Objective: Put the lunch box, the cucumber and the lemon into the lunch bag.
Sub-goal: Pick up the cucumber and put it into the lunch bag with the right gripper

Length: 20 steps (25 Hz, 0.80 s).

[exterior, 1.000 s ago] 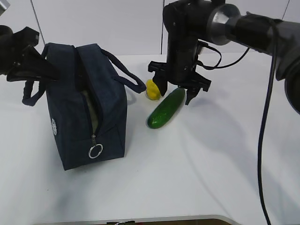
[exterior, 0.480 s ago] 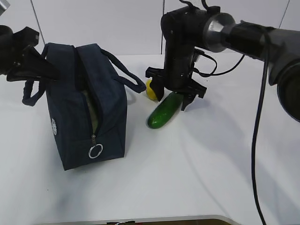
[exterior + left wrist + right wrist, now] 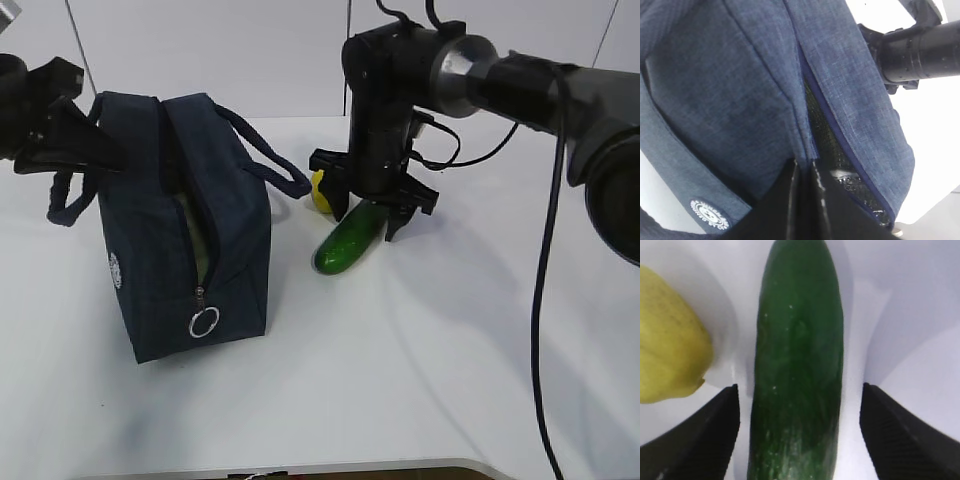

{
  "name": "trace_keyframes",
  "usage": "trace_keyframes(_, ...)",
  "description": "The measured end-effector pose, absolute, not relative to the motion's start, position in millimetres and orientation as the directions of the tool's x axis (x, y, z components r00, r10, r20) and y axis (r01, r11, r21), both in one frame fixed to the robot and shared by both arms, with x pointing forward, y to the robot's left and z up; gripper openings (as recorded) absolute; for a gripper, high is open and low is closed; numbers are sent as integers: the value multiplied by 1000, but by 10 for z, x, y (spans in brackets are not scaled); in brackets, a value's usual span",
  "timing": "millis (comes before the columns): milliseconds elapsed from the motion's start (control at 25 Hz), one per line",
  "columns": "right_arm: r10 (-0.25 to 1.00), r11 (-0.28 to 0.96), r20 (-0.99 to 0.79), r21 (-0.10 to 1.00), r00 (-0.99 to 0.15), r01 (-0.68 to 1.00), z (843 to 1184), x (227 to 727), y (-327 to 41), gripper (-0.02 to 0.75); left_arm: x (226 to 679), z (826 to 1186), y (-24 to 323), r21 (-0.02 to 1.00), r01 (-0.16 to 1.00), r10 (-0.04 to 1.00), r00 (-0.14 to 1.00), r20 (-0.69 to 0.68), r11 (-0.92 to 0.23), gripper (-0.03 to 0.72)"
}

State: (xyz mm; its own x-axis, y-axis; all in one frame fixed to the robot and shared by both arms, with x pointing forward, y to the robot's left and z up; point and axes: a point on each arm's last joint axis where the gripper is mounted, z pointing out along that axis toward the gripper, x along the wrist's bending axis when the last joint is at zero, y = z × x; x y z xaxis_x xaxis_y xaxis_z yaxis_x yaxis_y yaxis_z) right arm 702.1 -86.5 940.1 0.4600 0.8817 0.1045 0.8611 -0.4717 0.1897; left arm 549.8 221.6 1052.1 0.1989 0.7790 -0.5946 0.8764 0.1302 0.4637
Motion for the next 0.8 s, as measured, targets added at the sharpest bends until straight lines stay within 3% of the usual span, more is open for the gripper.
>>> trace_keyframes(160, 882, -472, 105, 190, 460, 861, 9401, 7021, -865, 562, 5498, 10521, 2216, 464, 876, 779, 199, -595, 130, -3)
trace_keyframes(440, 882, -472, 100, 186, 461, 862, 9411, 7017, -867, 379, 5498, 10521, 2216, 464, 876, 779, 199, -595, 130, -3)
trace_keyframes(600, 891, -455, 115, 211, 440, 865, 9508, 7048, -859, 358, 5498, 10521, 2216, 464, 876, 779, 199, -595, 130, -3)
trace_keyframes(800, 951, -308, 112, 341, 287, 888, 9823, 7152, -864, 356, 5498, 10521, 2216, 464, 876, 779, 199, -595, 130, -3)
